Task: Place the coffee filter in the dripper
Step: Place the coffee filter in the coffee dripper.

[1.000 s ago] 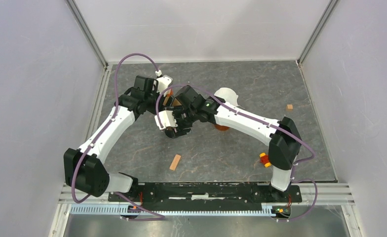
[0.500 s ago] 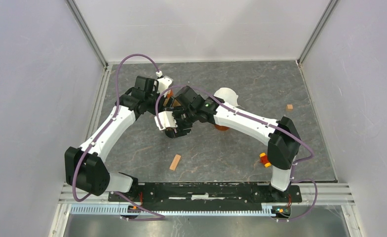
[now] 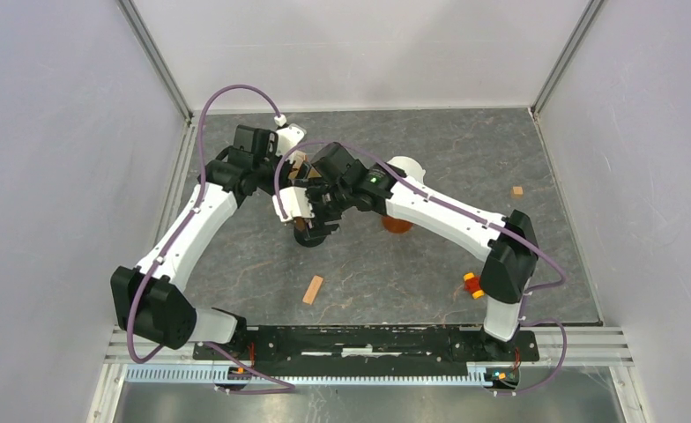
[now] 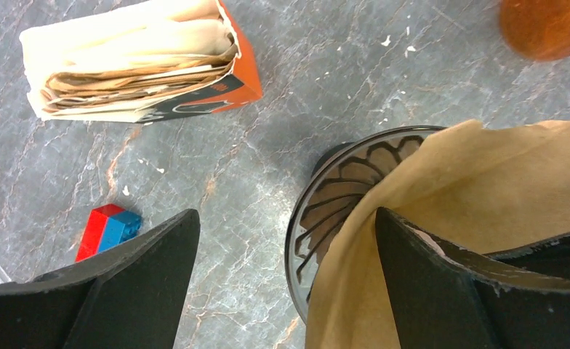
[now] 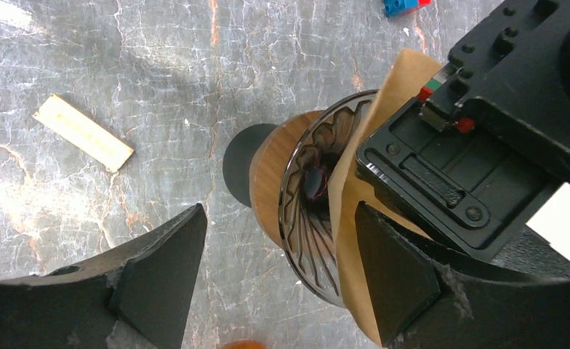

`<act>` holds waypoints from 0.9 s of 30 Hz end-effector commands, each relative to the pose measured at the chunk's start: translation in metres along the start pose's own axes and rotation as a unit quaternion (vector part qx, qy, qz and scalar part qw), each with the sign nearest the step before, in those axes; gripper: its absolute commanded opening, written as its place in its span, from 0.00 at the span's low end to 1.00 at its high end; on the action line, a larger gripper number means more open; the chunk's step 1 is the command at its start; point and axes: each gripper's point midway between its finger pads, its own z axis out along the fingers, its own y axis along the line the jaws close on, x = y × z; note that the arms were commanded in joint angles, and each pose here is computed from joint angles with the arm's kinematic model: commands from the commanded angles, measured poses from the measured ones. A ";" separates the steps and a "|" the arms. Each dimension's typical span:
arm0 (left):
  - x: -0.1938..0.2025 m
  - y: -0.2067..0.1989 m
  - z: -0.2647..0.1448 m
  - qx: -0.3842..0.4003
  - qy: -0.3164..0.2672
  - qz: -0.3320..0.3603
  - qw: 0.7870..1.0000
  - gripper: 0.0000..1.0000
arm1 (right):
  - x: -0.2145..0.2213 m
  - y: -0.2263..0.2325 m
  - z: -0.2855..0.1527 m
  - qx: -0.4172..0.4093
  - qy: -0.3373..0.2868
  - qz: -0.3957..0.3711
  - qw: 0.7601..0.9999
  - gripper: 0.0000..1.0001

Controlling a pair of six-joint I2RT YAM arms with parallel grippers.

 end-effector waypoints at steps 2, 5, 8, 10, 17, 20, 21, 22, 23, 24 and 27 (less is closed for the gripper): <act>-0.022 -0.007 -0.017 0.026 -0.027 0.021 0.999 0.97 | -0.026 -0.012 -0.039 0.044 -0.019 -0.016 0.999 0.82; -0.024 -0.009 -0.020 0.028 -0.031 0.020 0.999 0.98 | -0.027 -0.009 -0.050 0.053 -0.019 -0.018 0.998 0.82; -0.026 -0.008 -0.022 0.026 -0.033 0.019 0.999 0.98 | -0.025 -0.005 -0.053 0.051 -0.017 -0.017 0.998 0.82; -0.027 -0.007 -0.022 0.024 -0.034 0.018 0.999 0.98 | -0.023 -0.003 -0.052 0.051 -0.016 -0.017 0.998 0.82; -0.034 -0.003 -0.024 0.015 -0.043 0.019 0.999 0.98 | -0.019 -0.002 -0.031 0.031 -0.019 -0.010 0.999 0.82; -0.036 -0.001 -0.023 0.011 -0.044 0.021 0.999 0.98 | -0.016 -0.003 -0.024 0.027 -0.018 -0.008 0.999 0.82; -0.036 0.000 -0.022 0.010 -0.043 0.022 0.999 0.98 | -0.016 -0.002 -0.021 0.023 -0.019 -0.007 1.000 0.82; -0.037 0.001 -0.022 0.009 -0.044 0.023 0.999 0.98 | -0.016 -0.001 -0.018 0.019 -0.020 -0.005 1.000 0.82; -0.037 0.001 -0.022 0.007 -0.043 0.024 0.999 0.98 | -0.015 0.000 -0.016 0.015 -0.020 -0.003 1.000 0.82; -0.037 0.002 -0.022 0.006 -0.043 0.025 0.999 0.98 | -0.014 0.000 -0.013 0.012 -0.021 -0.002 1.000 0.82; -0.035 0.006 -0.024 0.003 -0.040 0.025 0.999 0.97 | -0.011 0.003 -0.006 0.001 -0.021 0.002 1.000 0.81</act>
